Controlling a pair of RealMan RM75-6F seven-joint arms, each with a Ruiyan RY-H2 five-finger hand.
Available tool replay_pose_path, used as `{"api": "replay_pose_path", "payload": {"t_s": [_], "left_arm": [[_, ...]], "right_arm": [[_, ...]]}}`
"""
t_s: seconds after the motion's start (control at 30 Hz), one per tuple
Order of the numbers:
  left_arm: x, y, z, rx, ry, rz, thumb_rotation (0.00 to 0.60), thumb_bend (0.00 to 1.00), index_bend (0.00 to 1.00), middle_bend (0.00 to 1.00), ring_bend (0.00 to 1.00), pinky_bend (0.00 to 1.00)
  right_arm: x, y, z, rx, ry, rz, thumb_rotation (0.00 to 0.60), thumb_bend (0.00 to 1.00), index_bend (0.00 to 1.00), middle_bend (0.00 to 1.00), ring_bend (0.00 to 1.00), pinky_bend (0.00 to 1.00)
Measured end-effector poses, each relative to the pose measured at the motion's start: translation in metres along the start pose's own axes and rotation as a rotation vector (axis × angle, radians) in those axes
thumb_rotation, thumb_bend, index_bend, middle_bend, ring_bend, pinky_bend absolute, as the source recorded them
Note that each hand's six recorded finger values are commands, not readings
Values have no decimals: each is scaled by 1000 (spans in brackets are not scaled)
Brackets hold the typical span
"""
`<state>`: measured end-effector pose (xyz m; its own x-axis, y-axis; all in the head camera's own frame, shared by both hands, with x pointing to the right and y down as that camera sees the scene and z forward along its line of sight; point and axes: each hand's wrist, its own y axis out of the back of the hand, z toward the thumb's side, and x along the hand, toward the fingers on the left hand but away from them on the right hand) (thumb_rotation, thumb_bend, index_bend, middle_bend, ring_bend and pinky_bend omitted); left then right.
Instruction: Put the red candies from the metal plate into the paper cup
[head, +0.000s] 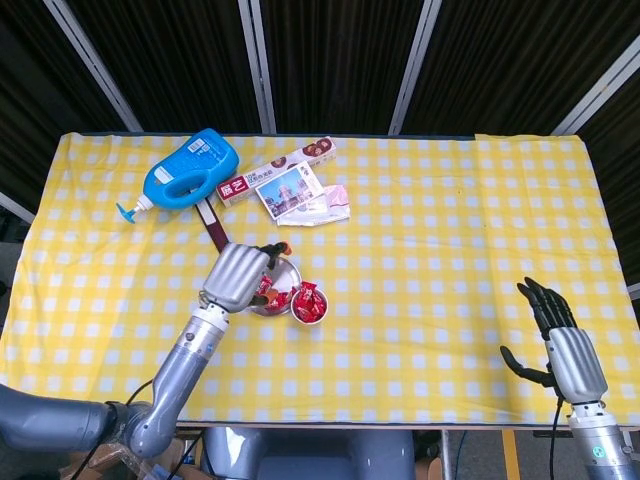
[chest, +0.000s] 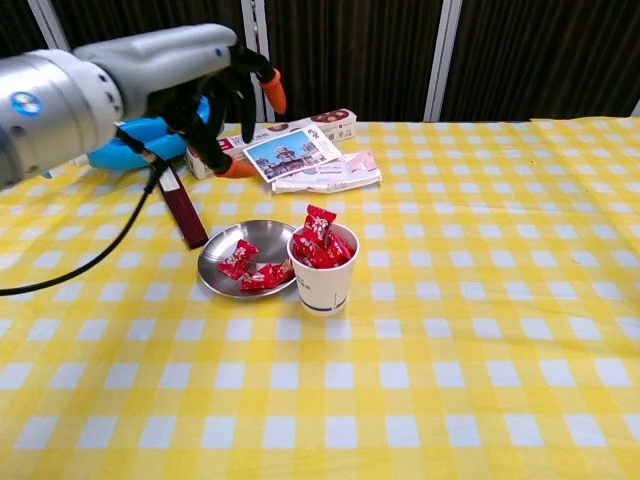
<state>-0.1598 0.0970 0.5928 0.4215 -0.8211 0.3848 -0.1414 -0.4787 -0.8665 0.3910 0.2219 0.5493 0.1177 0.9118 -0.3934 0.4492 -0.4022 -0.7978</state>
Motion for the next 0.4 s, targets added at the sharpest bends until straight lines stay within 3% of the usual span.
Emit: {"api": "replay_pose_path", "payload": {"t_s": [0.17, 0.27, 0.33, 0.4], "left_arm": [[-48, 18, -55, 0, 86, 66, 600, 220, 166, 184, 226, 390], [-89, 22, -89, 10, 137, 84, 600, 192, 60, 40, 77, 209], [-114, 22, -107, 27, 161, 92, 600, 170, 7, 1, 9, 91], [-146, 22, -127, 67, 183, 91, 600, 160, 0, 0, 0, 65]], "right_arm": [[-1, 1, -3, 81, 5, -11, 600, 388, 0, 0, 0, 0], [-2, 1, -5, 162, 6, -24, 600, 387, 0, 0, 0, 0], [-1, 0, -6, 224, 2, -28, 600, 387, 0, 0, 0, 0], [-1, -1, -7, 278, -1, -32, 600, 388, 0, 0, 0, 0]]}}
